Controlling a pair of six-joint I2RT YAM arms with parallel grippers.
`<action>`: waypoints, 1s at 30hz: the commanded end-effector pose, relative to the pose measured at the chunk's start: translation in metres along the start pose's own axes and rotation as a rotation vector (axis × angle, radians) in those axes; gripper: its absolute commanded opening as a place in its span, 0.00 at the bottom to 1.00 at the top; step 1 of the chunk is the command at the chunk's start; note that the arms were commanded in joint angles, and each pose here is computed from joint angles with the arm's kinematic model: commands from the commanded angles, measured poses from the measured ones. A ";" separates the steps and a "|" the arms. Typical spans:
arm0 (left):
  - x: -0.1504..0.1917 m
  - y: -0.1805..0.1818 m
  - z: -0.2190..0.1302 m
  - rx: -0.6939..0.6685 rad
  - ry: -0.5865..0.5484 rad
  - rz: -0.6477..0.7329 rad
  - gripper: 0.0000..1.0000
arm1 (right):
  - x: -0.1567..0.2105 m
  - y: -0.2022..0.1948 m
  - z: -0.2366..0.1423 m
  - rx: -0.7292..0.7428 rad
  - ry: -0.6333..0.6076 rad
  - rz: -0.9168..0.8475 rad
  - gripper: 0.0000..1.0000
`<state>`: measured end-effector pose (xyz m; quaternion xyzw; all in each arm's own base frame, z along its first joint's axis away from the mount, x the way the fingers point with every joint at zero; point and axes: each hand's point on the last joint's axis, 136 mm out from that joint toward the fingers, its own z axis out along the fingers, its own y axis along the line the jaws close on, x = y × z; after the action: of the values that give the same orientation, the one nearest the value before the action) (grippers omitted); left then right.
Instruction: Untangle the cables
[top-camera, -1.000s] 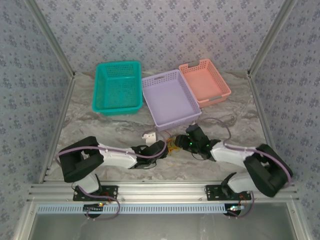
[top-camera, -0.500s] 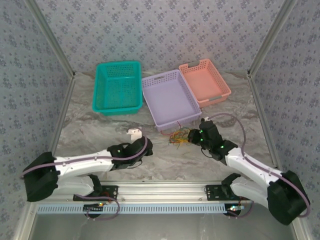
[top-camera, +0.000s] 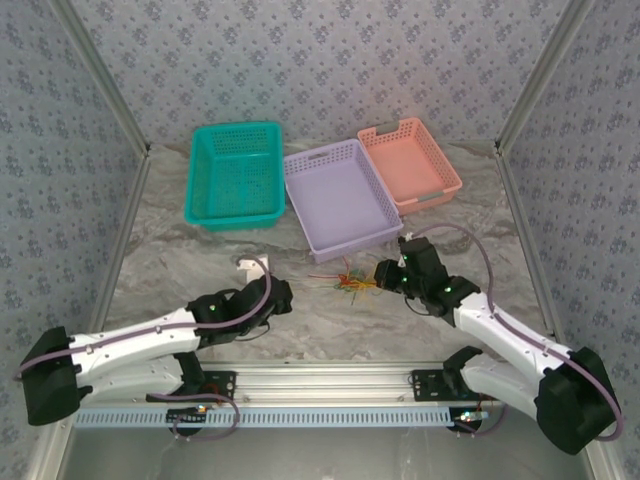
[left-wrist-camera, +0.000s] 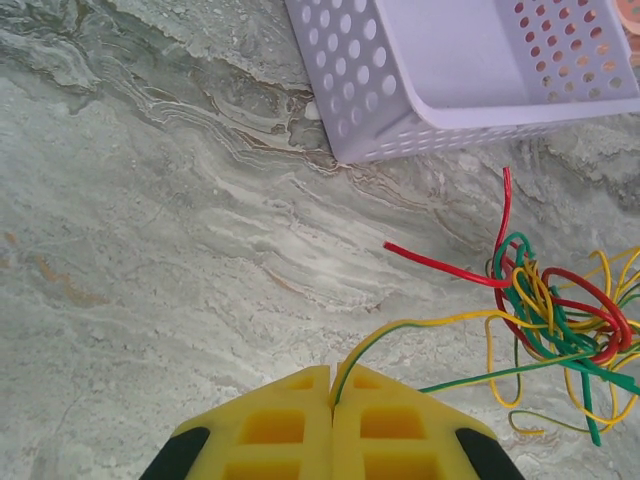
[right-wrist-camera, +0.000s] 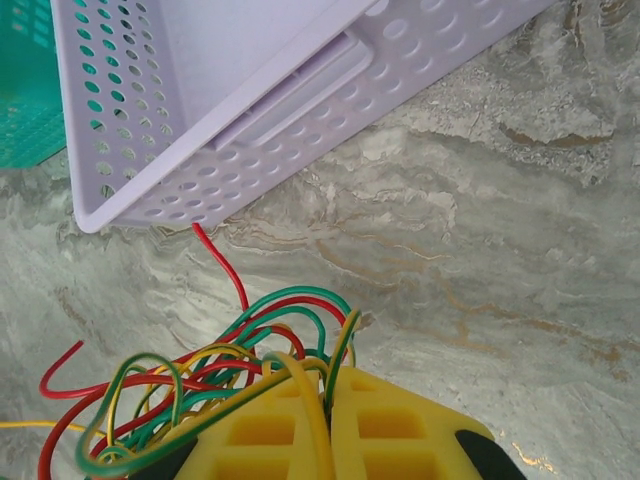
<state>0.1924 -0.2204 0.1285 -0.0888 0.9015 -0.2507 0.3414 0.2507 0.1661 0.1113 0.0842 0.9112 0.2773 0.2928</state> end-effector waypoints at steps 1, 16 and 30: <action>-0.016 0.080 -0.023 -0.311 -0.088 0.044 0.00 | -0.018 -0.052 -0.022 0.208 -0.060 0.033 0.00; -0.047 0.128 -0.076 -0.492 -0.199 -0.039 0.00 | -0.030 -0.089 -0.038 0.334 -0.078 0.135 0.00; -0.084 0.129 -0.115 -0.415 -0.309 -0.108 0.00 | -0.055 -0.111 -0.049 0.328 -0.134 0.270 0.00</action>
<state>0.1730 -0.0282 0.1729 -0.2708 0.8630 -0.0538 0.4232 0.2587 0.0297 0.0984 0.2849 0.9042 0.1504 0.2806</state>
